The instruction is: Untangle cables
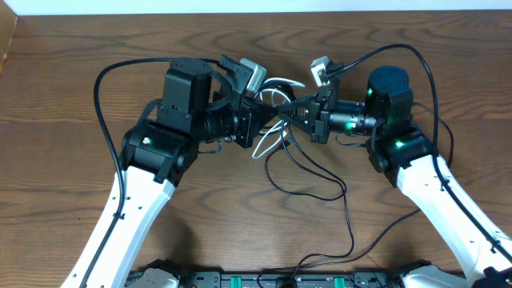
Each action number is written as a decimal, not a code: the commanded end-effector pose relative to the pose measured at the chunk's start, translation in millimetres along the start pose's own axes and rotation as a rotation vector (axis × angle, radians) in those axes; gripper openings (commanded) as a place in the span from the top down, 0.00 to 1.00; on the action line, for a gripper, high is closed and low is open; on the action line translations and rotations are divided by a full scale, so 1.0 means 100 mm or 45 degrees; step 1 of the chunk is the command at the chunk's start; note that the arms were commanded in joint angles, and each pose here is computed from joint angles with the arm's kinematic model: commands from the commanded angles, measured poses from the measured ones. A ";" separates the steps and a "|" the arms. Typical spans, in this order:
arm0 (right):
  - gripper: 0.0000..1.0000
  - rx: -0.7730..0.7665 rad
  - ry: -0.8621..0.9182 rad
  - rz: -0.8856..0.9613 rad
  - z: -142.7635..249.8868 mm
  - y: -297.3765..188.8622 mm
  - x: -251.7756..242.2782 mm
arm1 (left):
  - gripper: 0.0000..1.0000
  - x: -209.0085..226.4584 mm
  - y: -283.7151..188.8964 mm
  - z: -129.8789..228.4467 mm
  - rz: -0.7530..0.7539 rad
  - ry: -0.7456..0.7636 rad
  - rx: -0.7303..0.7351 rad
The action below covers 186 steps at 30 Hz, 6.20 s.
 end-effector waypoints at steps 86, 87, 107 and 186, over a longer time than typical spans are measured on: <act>0.99 0.322 -0.382 -0.177 0.55 -0.09 -0.04 | 0.92 0.52 -0.18 0.17 -0.661 -0.219 0.102; 0.99 0.323 -0.380 -0.175 0.55 -0.09 -0.04 | 0.92 0.54 -0.19 0.18 -0.683 -0.234 0.105; 0.67 0.261 -0.132 0.325 0.51 -0.14 -0.47 | 0.92 0.44 -0.17 0.26 -0.509 -0.425 0.128; 0.99 0.078 -0.057 0.505 0.29 -0.11 -0.56 | 0.92 0.65 -0.38 0.53 -1.078 -0.638 0.193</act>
Point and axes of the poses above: each gripper's point midway between its finger pads, its own y axis out along the fingers, its own x axis along the line the jaws close on, z = x × y, the point moved 6 cm from there along -y, back along the fingers, and after that the axes turned 13 degrees about y, right-handed, at the moved point
